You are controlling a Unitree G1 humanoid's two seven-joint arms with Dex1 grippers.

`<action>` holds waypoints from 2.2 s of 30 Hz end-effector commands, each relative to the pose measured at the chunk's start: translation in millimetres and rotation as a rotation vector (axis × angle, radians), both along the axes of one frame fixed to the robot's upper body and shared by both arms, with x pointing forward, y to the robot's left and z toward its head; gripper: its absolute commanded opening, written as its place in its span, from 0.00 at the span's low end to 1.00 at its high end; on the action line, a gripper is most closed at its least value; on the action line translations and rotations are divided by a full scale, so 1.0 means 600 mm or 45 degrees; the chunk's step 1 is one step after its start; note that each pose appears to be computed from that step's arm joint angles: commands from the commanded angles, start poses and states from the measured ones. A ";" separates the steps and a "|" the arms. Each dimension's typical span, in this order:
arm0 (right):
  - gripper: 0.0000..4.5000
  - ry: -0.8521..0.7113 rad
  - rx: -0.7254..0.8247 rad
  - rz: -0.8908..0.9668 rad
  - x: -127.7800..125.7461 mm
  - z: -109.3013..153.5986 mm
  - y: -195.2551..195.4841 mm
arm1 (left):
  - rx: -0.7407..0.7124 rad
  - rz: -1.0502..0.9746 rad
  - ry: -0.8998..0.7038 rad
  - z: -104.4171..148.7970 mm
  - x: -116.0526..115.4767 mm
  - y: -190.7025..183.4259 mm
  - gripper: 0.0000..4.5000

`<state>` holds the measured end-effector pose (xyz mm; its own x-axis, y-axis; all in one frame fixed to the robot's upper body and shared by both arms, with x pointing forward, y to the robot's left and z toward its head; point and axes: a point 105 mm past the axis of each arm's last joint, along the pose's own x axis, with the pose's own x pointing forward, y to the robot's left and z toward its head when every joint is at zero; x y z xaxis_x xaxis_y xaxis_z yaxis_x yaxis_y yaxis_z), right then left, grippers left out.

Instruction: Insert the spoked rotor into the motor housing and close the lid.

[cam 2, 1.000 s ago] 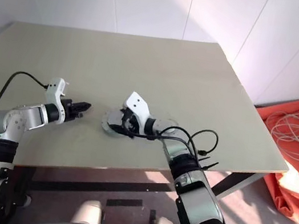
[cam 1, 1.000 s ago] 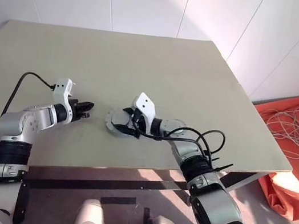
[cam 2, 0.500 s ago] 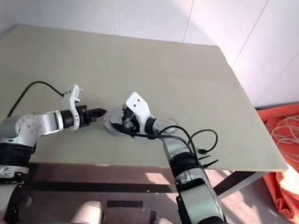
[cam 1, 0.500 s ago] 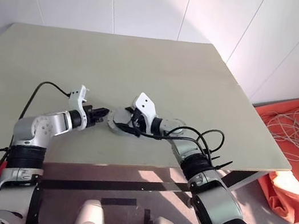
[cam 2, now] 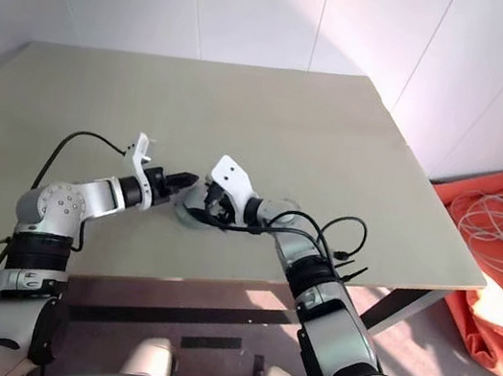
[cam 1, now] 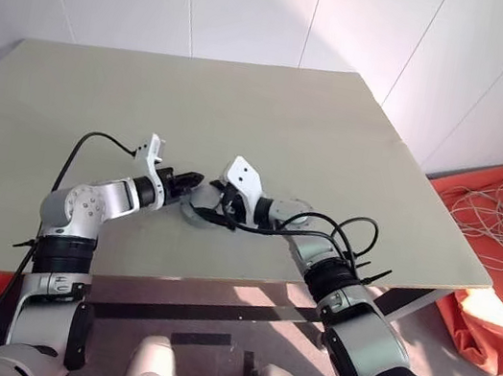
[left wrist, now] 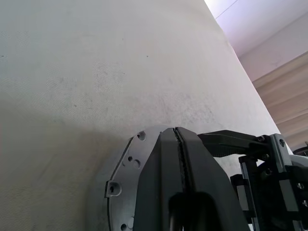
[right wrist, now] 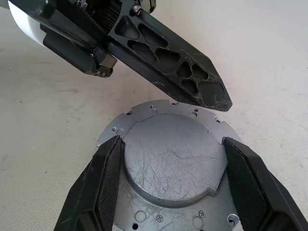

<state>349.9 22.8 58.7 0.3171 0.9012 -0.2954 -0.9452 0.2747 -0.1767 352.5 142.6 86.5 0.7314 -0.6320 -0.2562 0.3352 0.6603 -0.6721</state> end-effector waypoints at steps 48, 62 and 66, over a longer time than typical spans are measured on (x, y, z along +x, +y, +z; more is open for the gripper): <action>1.00 0.217 0.287 -0.224 0.041 0.072 -0.036 | -0.026 -0.072 0.276 -0.036 -0.048 0.006 0.00; 1.00 0.798 0.408 -0.430 0.051 0.141 -0.116 | -0.023 -0.085 0.282 -0.036 -0.049 0.005 0.00; 1.00 0.949 0.372 -0.497 0.048 0.125 -0.136 | -0.023 -0.088 0.285 -0.036 -0.049 0.006 0.00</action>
<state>377.2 -59.9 121.0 0.4389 0.8292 -0.3462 -0.6186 0.5583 0.5529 327.2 142.6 77.9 0.6310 -0.7011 -0.3321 0.2650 0.5970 -0.7572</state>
